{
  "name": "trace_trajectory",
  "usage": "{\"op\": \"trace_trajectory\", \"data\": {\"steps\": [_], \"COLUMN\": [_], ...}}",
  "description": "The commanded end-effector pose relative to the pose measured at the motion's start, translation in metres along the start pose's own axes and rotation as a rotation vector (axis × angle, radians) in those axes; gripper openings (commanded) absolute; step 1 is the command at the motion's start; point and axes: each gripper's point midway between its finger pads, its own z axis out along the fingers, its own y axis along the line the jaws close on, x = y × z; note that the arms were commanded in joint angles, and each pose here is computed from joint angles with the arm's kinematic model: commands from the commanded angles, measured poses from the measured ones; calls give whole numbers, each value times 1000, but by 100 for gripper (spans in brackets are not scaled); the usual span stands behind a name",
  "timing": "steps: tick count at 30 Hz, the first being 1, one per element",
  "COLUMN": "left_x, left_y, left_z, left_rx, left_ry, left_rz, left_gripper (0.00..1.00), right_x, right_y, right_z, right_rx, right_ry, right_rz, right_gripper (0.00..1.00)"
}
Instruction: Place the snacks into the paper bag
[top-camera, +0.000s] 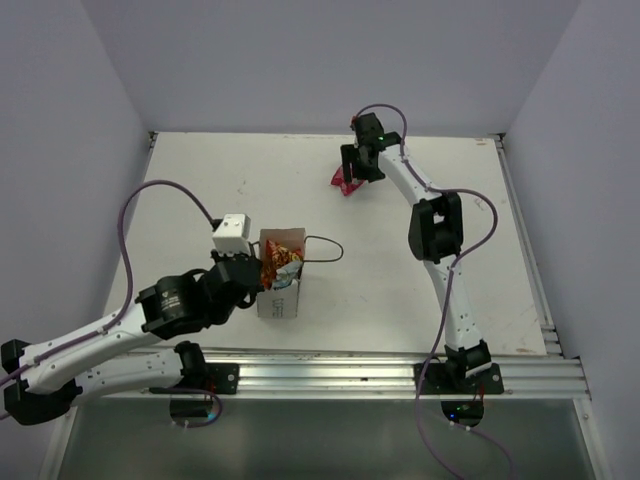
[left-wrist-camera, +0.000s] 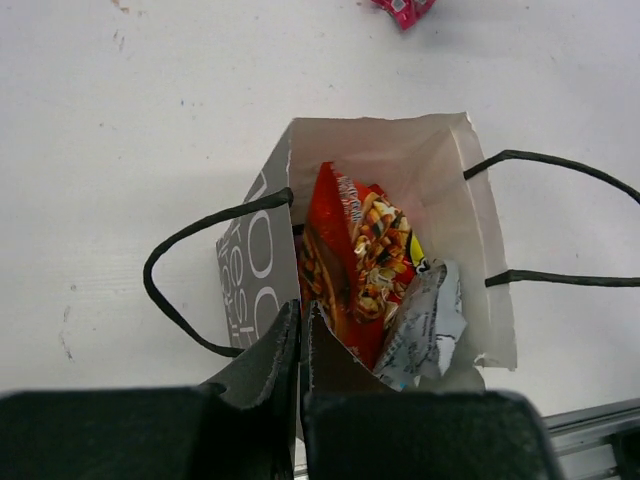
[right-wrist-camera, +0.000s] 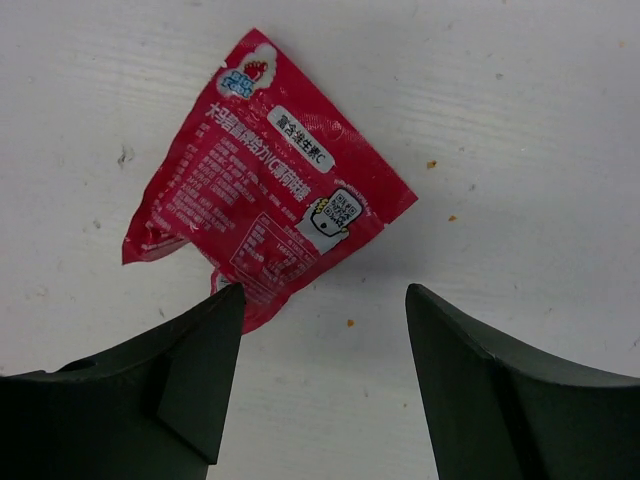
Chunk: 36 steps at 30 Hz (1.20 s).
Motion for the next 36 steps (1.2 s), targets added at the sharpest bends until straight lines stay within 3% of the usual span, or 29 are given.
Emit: {"op": "trace_trajectory", "data": {"steps": [1, 13, 21, 24, 27, 28, 30, 36], "left_x": [-7, -1, -6, -11, -14, -15, -16, -10], "left_y": [-12, -22, -19, -18, -16, -17, -17, -16], "left_z": [3, 11, 7, 4, 2, 1, 1, 3], "left_rx": [12, 9, 9, 13, 13, 15, 16, 20], "left_ry": [-19, 16, 2, -13, -26, -27, -29, -24], "left_rz": [-61, -31, -51, -73, -84, -87, -93, -89], "left_gripper": [0, 0, 0, 0, 0, 0, 0, 0], "right_x": [-32, -45, -18, -4, 9, 13, 14, 1], "right_y": [17, 26, 29, 29, 26, 22, 17, 21], "right_z": [0, 6, 35, 46, 55, 56, 54, 7], "right_rx": [-73, -137, -158, -165, -149, -138, -109, -141], "right_ry": [-106, -150, -79, -42, -8, 4, 9, -14], "right_rz": [-7, 3, 4, 5, -1, -4, -9, -22], "right_gripper": [69, 67, 65, 56, 39, 20, 0, 0]}}
